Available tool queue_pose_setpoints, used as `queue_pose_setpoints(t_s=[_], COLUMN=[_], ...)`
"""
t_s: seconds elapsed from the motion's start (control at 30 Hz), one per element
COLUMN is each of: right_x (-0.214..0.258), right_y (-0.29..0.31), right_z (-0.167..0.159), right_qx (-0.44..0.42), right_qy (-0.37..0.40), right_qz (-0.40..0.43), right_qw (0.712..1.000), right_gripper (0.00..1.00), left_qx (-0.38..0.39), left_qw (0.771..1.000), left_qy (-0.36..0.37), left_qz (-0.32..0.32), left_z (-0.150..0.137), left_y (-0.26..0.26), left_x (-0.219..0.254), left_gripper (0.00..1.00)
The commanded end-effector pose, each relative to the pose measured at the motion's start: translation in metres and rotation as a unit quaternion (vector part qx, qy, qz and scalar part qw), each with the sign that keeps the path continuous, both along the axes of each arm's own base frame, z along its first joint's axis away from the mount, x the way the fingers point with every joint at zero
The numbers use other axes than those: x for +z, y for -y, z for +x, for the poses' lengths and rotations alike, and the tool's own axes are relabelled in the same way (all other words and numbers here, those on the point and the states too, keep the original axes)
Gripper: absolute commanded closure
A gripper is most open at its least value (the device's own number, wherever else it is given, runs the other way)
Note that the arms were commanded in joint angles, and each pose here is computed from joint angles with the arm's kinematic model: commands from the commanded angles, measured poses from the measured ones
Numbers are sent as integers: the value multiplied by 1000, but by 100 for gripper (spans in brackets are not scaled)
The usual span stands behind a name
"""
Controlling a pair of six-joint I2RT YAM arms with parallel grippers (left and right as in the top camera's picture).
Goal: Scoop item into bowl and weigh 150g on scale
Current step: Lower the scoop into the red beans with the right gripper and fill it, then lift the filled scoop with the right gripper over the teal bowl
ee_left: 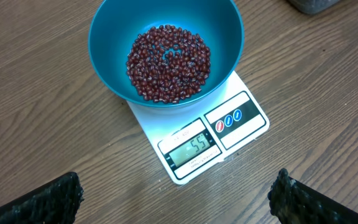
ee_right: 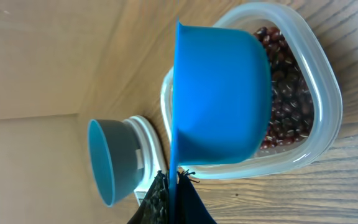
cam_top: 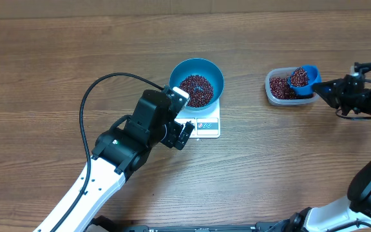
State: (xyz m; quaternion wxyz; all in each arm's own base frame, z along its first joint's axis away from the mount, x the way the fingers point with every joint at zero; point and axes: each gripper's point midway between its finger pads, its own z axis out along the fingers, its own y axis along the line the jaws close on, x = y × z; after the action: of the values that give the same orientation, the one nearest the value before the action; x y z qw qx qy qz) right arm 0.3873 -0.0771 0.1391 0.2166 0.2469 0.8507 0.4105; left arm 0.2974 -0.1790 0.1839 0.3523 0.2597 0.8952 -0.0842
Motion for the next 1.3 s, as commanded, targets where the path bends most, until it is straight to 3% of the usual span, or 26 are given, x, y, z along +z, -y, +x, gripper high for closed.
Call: queue_pose_setpoints(t_s=[0.0, 0.53, 1.27], right_x=[9, 55, 150], right_y=[-8, -36, -171], right_z=[1, 1, 17], right_qx=[17, 64, 216], right_qy=[27, 104, 190], right_qz=[30, 146, 72], right_qw=[999, 982, 955], right_gripper=[96, 96, 96], left_qx=[2, 2, 2], left_qw=[1000, 1000, 1000], left_qy=[-6, -6, -6], left_qz=[-8, -8, -8], left_z=[0, 0, 0], left_y=[1, 1, 1], left_x=[-2, -2, -2], left_gripper=[0, 0, 0])
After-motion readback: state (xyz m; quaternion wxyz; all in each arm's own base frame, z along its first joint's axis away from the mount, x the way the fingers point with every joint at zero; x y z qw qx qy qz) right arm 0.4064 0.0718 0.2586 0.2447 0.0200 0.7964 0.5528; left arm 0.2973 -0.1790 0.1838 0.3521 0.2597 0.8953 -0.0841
